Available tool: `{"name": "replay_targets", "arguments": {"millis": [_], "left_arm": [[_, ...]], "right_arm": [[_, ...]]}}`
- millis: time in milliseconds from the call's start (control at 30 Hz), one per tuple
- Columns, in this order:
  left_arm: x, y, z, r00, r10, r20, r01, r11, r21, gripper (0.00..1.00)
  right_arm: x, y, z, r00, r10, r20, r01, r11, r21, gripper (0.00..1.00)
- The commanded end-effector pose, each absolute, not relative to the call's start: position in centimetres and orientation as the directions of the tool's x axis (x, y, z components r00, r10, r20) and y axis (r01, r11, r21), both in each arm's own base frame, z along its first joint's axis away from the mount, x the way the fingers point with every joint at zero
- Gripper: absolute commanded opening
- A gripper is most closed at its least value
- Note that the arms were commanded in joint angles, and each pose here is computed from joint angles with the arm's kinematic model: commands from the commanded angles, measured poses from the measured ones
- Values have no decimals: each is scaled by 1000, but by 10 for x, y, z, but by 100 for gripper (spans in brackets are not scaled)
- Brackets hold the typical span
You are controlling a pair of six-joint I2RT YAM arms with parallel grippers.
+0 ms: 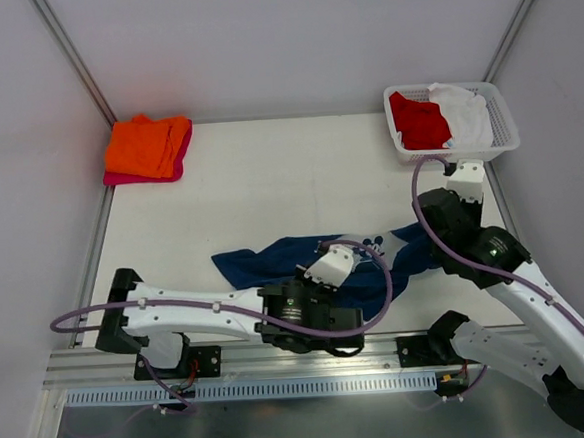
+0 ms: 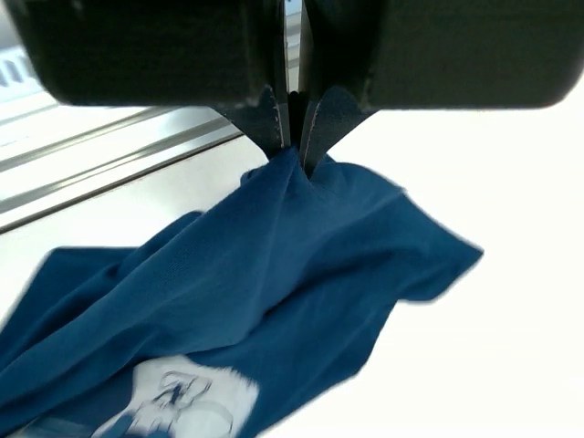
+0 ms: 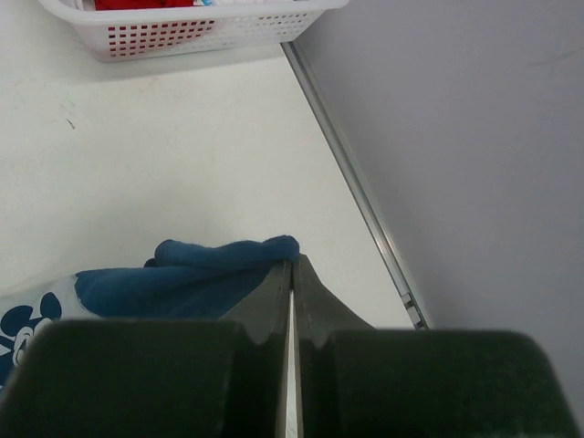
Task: Fold and stack the t-shirts
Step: Flatten out the tshirt
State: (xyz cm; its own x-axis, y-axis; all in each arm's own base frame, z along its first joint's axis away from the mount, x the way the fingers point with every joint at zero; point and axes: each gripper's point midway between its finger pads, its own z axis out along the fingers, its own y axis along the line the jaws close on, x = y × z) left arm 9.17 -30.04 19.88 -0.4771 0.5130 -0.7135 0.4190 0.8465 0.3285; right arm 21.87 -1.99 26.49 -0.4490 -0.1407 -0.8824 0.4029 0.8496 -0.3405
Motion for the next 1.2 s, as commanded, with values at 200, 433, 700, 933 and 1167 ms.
{"name": "replay_targets", "arguments": {"millis": [200, 433, 700, 933, 1167], "left_arm": [[97, -205, 277, -436, 486, -757, 428, 852, 301, 0], [111, -157, 372, -275, 278, -920, 506, 856, 107, 0], [140, -90, 469, -127, 19, -992, 563, 824, -57, 0], [128, -97, 479, -129, -2, -992, 669, 738, -89, 0], [121, -95, 470, -171, -28, -985, 706, 693, -143, 0]], "right_arm": [[183, -29, 323, -339, 7, -941, 360, 925, -123, 0], [133, -26, 435, 9, 291, -957, 9, 957, 291, 0], [103, -71, 481, 180, 350, -919, 57, 929, 365, 1], [117, -2, 461, 27, 441, -897, -177, 886, 430, 0], [122, 22, 460, -2, 480, -877, -252, 849, 465, 1]]}}
